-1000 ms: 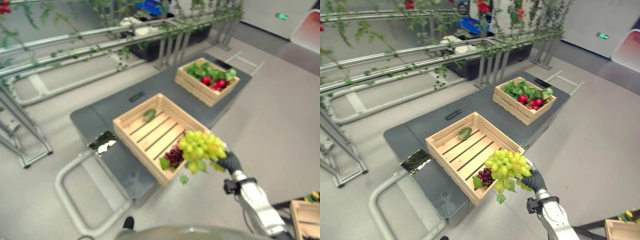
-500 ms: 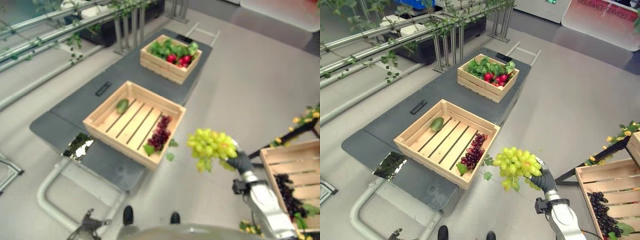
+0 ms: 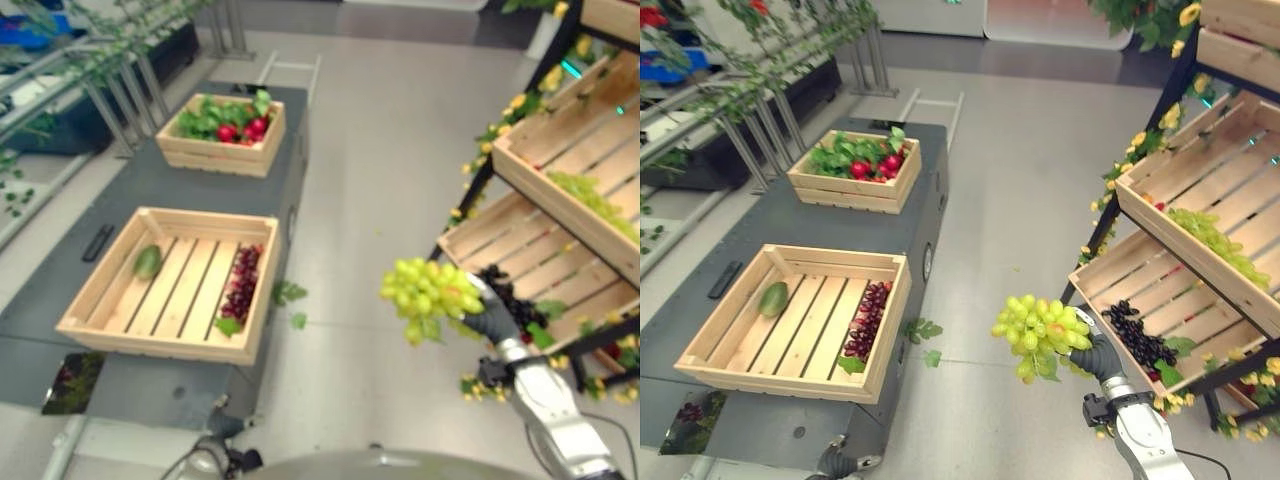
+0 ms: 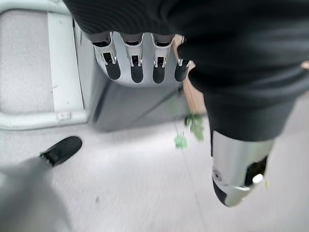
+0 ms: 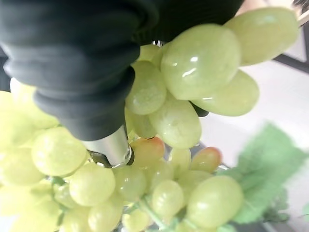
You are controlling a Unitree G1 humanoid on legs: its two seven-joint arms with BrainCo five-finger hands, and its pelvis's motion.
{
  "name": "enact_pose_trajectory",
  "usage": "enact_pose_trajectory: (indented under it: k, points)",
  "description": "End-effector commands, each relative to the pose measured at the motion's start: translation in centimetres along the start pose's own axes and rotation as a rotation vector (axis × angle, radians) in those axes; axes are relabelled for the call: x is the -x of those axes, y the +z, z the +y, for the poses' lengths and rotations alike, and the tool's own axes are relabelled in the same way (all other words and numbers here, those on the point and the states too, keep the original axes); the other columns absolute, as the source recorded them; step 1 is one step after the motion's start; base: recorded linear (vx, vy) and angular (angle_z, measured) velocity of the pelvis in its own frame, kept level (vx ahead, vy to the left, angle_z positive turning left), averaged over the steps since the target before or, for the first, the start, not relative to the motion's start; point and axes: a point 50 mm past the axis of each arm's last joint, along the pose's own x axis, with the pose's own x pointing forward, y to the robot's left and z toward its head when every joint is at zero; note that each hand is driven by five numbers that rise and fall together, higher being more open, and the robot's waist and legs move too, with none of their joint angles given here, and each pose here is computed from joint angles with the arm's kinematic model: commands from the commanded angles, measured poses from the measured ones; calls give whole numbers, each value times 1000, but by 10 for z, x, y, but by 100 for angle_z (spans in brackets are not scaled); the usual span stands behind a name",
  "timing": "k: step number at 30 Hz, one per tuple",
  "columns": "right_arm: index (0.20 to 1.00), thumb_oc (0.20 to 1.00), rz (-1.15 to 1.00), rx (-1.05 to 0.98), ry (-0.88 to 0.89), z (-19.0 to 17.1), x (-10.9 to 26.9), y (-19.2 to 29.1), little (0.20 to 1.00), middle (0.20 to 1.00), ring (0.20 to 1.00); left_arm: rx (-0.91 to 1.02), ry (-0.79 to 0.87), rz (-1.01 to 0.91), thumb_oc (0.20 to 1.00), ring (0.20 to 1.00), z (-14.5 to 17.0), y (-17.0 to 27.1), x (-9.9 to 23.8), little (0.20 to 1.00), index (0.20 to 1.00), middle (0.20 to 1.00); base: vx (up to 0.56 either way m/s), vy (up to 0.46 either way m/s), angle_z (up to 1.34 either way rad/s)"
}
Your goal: Pick up the fruits from the basket on one side to the basket on the other side
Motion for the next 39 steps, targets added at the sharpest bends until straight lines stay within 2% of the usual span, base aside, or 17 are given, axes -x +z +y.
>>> enact_pose_trajectory:
  k: [1,4,15,18,27,33,39]
  points:
    - [200,200,-278,-1,-18,-4,-17,52,200,200,200,-2,88,15,1000,1000,15,1,-5,1000,1000,1000,-2,-389,-12]
    - [200,200,-286,-32,-6,3,-22,52,200,200,200,128,155,57,1000,1000,21,-6,-3,1000,1000,1000,69,-271,-64]
    - [200,200,-261,-31,-23,3,-21,47,200,200,200,174,104,245,1000,1000,9,-53,13,1000,1000,1000,101,35,-55]
    - [200,200,-252,-50,-17,7,-20,45,200,200,200,200,128,248,1000,1000,14,-56,14,1000,1000,1000,131,137,-19]
    - [200,200,-247,-90,-15,17,-24,44,200,200,200,126,163,117,1000,1000,43,-27,1,1000,1000,1000,42,71,-50]
    - [200,200,-317,-91,-59,6,-29,59,200,200,200,97,110,85,1000,1000,36,-10,-6,1000,1000,1000,101,5,-16]
    - [200,200,-345,-73,-113,-8,-23,68,200,200,200,111,76,154,1000,1000,22,-25,-1,1000,1000,1000,120,-7,17]
